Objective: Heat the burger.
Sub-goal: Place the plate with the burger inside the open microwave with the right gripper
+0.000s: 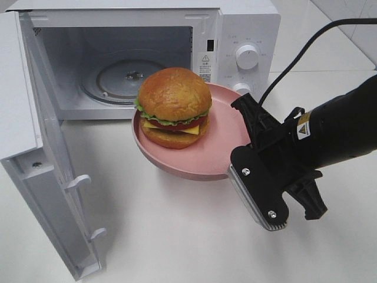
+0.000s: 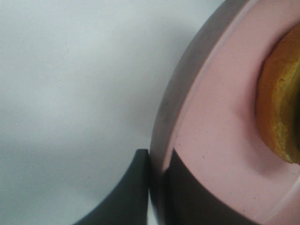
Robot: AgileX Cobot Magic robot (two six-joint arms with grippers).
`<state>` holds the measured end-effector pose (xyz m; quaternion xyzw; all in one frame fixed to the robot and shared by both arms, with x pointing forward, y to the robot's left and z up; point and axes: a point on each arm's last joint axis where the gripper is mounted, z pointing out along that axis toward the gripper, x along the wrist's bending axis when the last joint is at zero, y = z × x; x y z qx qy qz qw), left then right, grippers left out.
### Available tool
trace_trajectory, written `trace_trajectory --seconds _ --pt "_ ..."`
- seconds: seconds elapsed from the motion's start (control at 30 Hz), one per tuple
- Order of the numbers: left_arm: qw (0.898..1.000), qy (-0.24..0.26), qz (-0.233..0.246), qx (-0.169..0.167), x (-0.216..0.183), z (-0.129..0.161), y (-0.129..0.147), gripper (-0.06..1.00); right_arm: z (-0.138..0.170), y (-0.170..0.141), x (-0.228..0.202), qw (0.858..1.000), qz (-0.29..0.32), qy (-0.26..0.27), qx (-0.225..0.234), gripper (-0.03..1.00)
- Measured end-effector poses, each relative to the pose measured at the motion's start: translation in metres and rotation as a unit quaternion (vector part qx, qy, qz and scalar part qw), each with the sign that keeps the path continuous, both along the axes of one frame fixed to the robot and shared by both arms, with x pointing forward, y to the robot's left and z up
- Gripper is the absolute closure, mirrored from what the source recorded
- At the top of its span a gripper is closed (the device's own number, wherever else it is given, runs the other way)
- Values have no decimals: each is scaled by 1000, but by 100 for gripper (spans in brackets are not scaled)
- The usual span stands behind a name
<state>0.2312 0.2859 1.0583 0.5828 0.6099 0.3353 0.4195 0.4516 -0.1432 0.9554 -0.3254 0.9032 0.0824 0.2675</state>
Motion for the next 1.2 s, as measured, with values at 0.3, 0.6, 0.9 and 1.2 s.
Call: trace_trajectory --seconds 0.3,0.6,0.9,1.2 --pt "1000 0 0 0 0 0 0 -5 -1 15 6 1000 6 4 4 94" --pt "1000 0 0 0 0 0 0 -5 -8 35 16 1000 17 18 -5 94" --pt "1000 0 0 0 0 0 0 -5 -7 45 29 1000 16 25 -10 94" --pt "1000 0 0 0 0 0 0 -5 -4 58 46 999 16 26 -12 94"
